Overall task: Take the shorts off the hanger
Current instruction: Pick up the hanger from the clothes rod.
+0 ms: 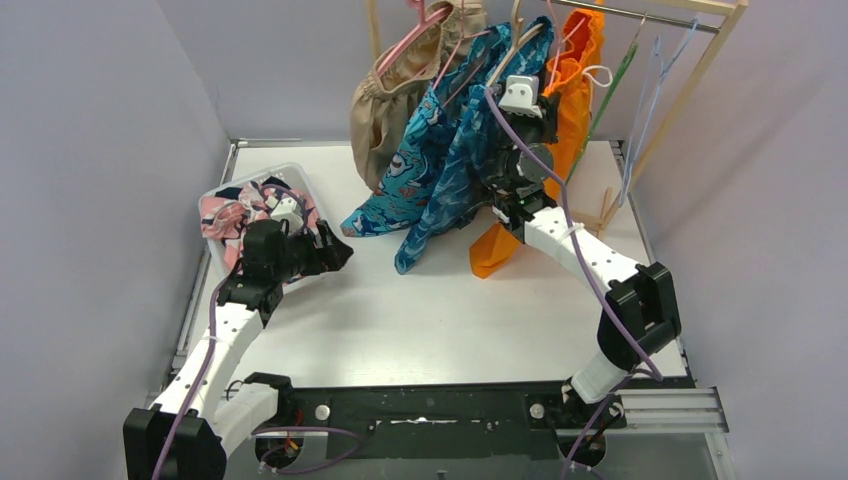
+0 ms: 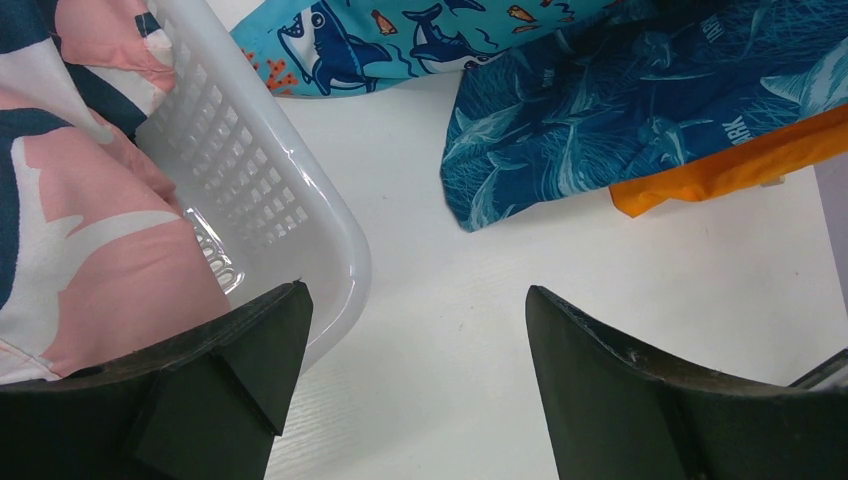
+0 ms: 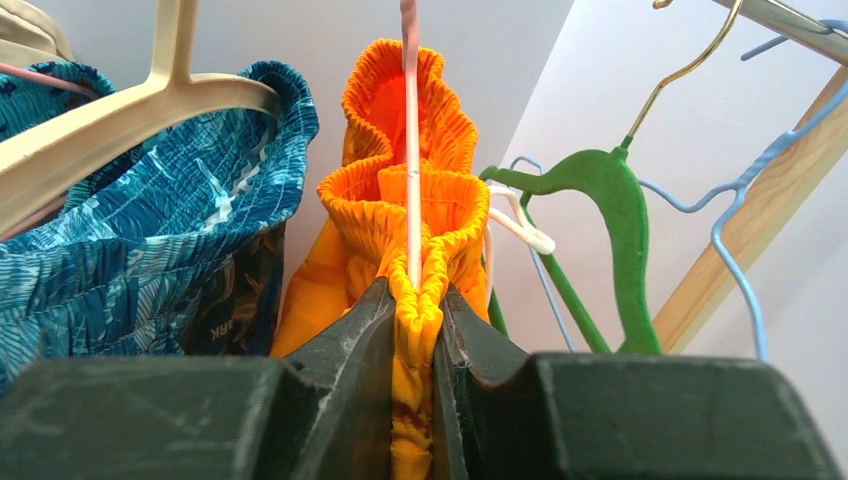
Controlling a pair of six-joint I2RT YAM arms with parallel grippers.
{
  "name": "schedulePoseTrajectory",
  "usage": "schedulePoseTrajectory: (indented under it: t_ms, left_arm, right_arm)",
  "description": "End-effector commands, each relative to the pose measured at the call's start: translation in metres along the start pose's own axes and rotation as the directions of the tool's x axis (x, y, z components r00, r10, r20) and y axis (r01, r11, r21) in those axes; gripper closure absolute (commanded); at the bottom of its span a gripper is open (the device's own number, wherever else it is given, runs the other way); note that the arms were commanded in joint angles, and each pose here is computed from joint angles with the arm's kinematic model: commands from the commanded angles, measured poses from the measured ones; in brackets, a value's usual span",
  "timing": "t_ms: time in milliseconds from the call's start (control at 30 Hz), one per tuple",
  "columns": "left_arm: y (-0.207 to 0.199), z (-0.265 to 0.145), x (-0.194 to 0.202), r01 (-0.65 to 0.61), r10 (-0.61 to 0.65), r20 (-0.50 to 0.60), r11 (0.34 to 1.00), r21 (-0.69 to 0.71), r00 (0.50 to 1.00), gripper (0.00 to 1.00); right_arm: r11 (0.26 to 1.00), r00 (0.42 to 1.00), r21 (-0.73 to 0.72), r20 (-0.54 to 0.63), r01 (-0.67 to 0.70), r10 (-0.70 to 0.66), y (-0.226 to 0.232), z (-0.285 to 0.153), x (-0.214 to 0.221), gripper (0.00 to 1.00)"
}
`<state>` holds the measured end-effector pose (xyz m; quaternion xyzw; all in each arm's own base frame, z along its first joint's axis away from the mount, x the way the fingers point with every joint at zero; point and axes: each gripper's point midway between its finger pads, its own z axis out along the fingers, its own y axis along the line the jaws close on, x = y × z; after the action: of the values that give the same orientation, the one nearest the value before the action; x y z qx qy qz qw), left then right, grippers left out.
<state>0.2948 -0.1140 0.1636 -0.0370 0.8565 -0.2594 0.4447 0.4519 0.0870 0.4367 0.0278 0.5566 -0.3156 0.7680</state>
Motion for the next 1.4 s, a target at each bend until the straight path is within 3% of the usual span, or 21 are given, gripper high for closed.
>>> schedulePoseTrajectory:
  t_ms: [0,833,1033,1367]
  left_arm:
    - [-0.011,0.0,-0.019,-0.024,0.021,0.066,0.999,0.042,0.998,0.21]
    - [-0.01,0.001,-0.018,-0.022,0.019,0.063,0.999,0.041,0.998,0.21]
    - [-0.01,0.002,-0.018,-0.02,0.017,0.061,0.999,0.043,0.998,0.21]
    - [-0.01,0.002,-0.017,-0.019,0.016,0.059,0.999,0.043,0.998,0.22]
  right_arm:
    - [0.991,0.983,0.055,0.147,-0.122,0.112,-0.022,0.006,-0.044,1.0]
    - [0.996,0.95,0.084,0.311,-0.032,0.004,-0.021,-0.01,-0.051,1.0]
    - [0.995,0.96,0.095,0.278,-0.04,0.012,-0.021,-0.01,-0.047,1.0]
    - [0.991,0.939,0.112,0.341,-0.076,0.033,-0.035,-0.012,-0.076,1.0]
